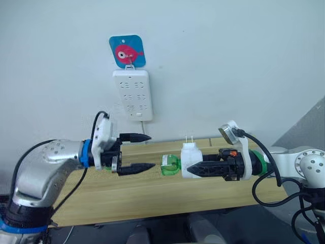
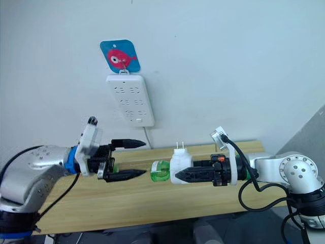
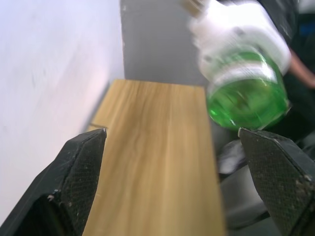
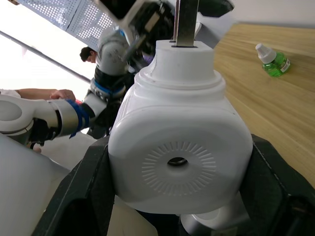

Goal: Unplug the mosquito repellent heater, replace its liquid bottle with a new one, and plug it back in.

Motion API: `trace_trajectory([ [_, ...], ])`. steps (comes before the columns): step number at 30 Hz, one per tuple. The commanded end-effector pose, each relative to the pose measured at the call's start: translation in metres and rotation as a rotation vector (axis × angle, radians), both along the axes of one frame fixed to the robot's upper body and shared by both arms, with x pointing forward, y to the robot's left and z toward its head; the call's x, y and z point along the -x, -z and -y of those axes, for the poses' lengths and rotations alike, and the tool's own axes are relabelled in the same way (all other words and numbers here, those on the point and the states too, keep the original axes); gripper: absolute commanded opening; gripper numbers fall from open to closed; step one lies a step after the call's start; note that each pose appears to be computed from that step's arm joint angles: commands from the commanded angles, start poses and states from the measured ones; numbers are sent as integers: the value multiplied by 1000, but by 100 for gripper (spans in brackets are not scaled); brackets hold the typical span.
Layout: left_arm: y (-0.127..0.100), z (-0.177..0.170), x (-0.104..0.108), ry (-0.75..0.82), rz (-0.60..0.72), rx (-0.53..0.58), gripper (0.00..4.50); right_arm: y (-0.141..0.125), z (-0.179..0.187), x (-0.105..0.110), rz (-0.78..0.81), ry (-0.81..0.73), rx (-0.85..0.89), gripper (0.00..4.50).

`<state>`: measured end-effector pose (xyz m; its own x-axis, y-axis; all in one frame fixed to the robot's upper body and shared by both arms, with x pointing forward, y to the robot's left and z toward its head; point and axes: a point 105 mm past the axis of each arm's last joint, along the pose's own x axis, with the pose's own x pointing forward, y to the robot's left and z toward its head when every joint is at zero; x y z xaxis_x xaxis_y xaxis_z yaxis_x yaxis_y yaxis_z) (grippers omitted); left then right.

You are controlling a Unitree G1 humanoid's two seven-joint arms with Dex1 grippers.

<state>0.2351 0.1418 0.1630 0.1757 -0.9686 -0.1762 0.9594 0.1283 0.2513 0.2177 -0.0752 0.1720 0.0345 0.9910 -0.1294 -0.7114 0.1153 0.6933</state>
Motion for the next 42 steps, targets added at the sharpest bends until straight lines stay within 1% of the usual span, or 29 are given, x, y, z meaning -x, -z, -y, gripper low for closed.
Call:
trace_trajectory([
  [1,0,5,16,91,207,-23,450,-11,1,0,25,0,-40,300],
  [4,-3,11,20,98,311,30,450,-11,1,0,24,-2,-41,300],
  [7,-4,17,15,77,392,76,450,-11,-1,1,23,-5,-44,300],
  [9,-2,20,13,84,409,96,450,-12,-1,1,23,-9,-44,300],
  [11,1,23,13,122,443,94,450,-12,-2,1,23,-11,-42,300],
  [13,0,27,9,126,471,103,450,-12,-2,1,23,-12,-41,300],
  [18,-1,34,4,146,505,114,450,-12,-2,2,23,-14,-37,300],
  [28,-6,43,6,168,495,138,450,-12,-2,3,25,-15,-38,300],
  [31,-8,47,7,174,493,152,391,-12,-3,3,25,-16,-38,300],
  [36,-12,51,9,181,493,167,233,-12,-3,3,24,-17,-39,300],
  [37,-12,52,10,182,493,169,222,-12,-4,3,24,-17,-39,300],
  [42,-14,53,11,183,491,173,222,-12,-3,3,23,-16,-37,300],
])
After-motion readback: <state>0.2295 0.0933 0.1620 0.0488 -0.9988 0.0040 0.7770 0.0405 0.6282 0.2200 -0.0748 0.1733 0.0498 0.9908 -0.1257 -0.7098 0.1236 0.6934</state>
